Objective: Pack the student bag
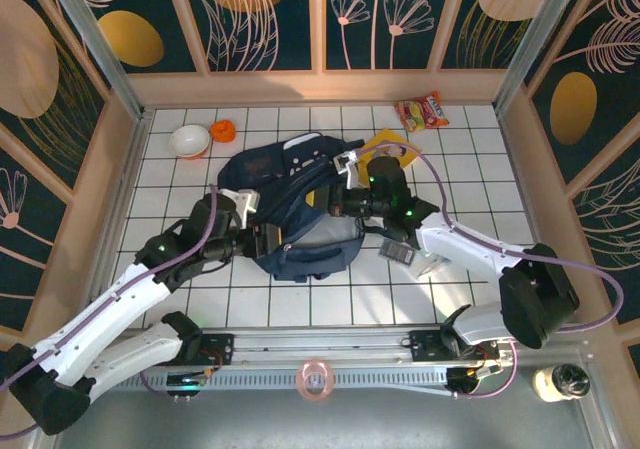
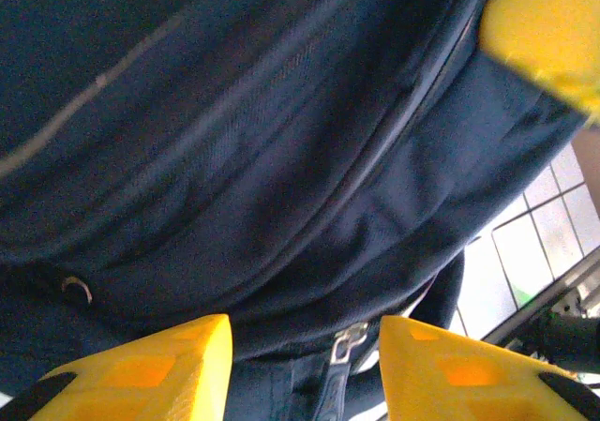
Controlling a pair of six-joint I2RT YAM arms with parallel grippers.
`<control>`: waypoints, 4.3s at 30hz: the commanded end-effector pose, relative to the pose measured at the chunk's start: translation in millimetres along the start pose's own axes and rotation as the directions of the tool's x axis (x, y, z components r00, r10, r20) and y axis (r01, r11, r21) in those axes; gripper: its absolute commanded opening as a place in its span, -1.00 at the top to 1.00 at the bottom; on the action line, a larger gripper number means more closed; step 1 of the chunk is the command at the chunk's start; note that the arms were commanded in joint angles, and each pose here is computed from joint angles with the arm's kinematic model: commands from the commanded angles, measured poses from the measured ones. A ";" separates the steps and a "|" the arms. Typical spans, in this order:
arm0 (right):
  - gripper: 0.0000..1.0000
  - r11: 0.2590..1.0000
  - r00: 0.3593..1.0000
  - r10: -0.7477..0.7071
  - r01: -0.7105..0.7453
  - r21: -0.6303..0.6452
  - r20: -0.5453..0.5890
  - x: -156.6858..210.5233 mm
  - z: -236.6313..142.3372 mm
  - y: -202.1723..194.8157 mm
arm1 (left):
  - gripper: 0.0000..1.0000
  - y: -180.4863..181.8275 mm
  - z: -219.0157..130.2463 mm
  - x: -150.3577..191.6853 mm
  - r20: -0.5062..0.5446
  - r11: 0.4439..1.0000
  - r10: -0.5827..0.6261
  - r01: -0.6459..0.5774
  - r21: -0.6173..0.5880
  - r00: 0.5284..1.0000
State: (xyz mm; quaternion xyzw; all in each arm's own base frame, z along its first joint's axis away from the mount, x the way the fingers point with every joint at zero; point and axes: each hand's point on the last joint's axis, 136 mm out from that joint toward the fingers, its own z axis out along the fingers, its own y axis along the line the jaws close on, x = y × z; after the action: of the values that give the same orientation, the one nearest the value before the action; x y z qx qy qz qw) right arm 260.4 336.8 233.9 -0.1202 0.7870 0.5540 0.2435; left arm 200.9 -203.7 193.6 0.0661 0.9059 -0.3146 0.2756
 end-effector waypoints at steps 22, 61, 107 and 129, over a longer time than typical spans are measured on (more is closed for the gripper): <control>1.00 0.999 0.983 -0.005 0.013 -0.044 0.186 -66.0 0.4 24.2 | 0.10 -15.1 19.6 26.0 -0.123 0.996 0.093 -0.090 0.029 0.988; 1.00 0.992 0.992 -0.076 0.086 -0.096 0.100 -60.5 -16.1 40.2 | 1.00 32.2 27.7 10.1 0.005 0.975 0.089 -0.086 -0.204 0.996; 1.00 0.927 0.975 -0.205 0.165 -0.338 -0.085 -60.9 -50.4 111.3 | 0.96 178.3 11.2 -75.8 0.416 0.841 -0.108 0.306 -0.446 0.903; 1.00 0.975 0.977 -0.177 0.158 -0.153 -0.116 -67.9 7.9 63.4 | -0.16 63.0 -89.0 -144.6 0.630 0.924 0.369 -0.198 -0.327 0.683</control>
State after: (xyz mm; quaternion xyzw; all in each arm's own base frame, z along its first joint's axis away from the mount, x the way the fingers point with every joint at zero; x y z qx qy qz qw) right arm 281.4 349.1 296.1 -0.2090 0.7676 0.5790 0.1788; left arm 308.6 -74.6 236.6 -0.0486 0.8109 -0.1513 0.5632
